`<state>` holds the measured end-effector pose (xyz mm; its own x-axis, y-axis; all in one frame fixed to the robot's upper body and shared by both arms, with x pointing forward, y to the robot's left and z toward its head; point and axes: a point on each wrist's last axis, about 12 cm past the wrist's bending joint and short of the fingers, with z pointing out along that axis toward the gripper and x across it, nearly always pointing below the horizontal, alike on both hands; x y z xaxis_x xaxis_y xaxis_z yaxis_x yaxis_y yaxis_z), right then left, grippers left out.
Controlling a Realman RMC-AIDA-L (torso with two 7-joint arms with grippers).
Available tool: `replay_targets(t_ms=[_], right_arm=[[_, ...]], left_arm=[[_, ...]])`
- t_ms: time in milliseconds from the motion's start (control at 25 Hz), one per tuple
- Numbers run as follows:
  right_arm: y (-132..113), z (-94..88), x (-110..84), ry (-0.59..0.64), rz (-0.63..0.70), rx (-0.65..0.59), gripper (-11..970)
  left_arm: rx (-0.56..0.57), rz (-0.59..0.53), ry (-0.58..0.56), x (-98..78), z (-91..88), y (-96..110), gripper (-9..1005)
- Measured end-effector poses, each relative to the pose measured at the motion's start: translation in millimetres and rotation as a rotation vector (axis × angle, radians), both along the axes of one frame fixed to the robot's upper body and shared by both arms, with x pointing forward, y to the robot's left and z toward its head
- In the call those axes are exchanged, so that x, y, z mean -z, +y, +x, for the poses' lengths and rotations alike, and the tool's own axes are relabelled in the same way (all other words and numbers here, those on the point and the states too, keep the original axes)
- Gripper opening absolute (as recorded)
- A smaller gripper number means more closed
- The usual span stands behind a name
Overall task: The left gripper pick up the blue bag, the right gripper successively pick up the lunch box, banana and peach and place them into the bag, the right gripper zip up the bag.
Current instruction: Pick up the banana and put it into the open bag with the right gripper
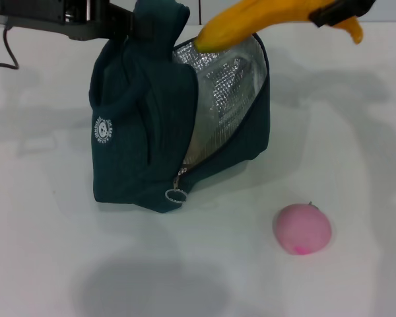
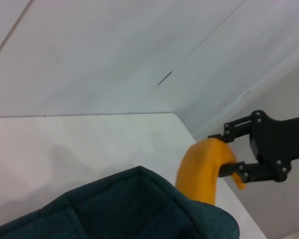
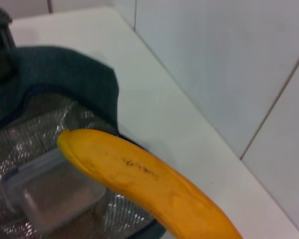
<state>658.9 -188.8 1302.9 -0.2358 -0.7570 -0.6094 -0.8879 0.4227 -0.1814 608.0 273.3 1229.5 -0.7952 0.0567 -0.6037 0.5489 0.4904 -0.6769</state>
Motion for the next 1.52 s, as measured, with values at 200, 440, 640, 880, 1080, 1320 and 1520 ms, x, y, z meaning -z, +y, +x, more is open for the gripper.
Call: replay_targets(t_ms=[200,440,640,880,1080,1320,1520], right_arm=[[22,-2.2,6.2,0.011,-0.042,-0.041,507],[45,-6.2,7.8,0.005,-0.055,-0.100,515],[65,-9.1,8.3,0.000,-0.084,-0.155,521],[85,-7.4,8.8,-0.011,-0.112,-0.201,528],[103,-7.3,12.5,-0.029,-0.129,-0.249,535],[119,-11.7,18.5,-0.048,-0.139,-0.307,542],[130,-14.5,23.8,-0.081,-0.161,-0.340,548]], left_arm=[[0.002,-0.001,-0.001,0.0,0.2,-1,42],[0.007,-0.001,0.001,1.1,-0.1,-3,42],[0.009,-0.002,0.002,1.7,-0.3,-4,42],[0.014,-0.002,0.002,2.4,-0.4,-6,42],[0.015,-0.003,0.004,3.1,-0.4,-7,42],[0.017,-0.005,0.007,4.2,-0.6,-9,42],[0.018,-0.003,0.009,4.9,-0.7,-9,42]])
